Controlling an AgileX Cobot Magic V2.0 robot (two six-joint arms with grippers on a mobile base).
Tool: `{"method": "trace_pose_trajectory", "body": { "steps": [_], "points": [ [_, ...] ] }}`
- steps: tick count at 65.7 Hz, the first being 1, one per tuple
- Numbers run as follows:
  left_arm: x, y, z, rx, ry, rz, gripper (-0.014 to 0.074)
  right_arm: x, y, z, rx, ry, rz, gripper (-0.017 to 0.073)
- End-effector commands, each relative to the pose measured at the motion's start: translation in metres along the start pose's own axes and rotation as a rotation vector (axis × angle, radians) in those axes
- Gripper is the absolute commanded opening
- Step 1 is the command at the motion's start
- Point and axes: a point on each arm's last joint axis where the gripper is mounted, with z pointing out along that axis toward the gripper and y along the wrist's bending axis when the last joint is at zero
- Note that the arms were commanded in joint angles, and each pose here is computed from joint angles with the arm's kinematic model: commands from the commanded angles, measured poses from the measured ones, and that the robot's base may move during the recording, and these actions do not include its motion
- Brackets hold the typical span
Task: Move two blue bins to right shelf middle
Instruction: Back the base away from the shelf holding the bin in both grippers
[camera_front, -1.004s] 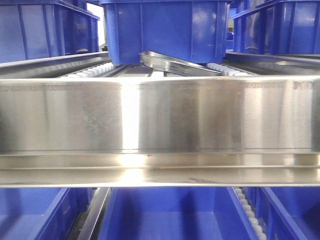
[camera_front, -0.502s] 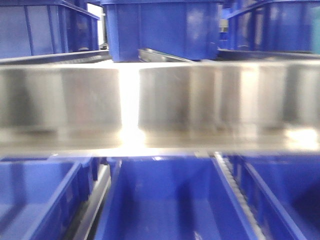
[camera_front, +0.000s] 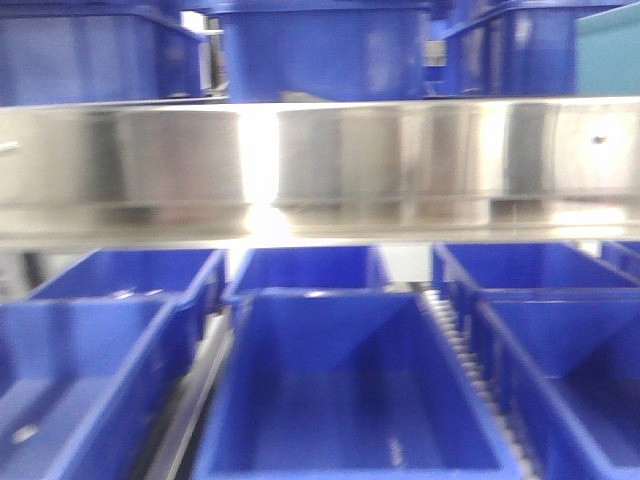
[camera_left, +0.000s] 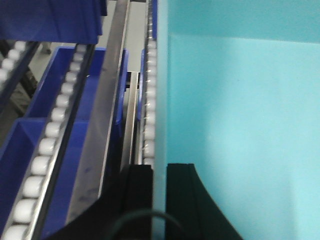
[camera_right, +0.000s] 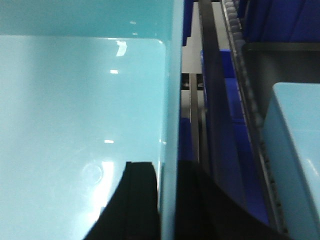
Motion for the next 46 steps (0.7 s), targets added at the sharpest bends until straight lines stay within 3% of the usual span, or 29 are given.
{"method": "trace_pose_trajectory", "body": {
  "steps": [1,46],
  "points": [
    [-0.0080,0.0056,-0.0095,-0.015,-0.069,0.007,-0.0111,-0.0067,-0.0037,-0.0086,0.017,-0.059,-0.025,-0.0162],
    [-0.0080,0.0056,-0.0095,-0.015,-0.069,0.007,-0.0111,-0.0079,-0.0032,-0.0087,0.011,-0.072,-0.025,-0.0162]
  ]
}}
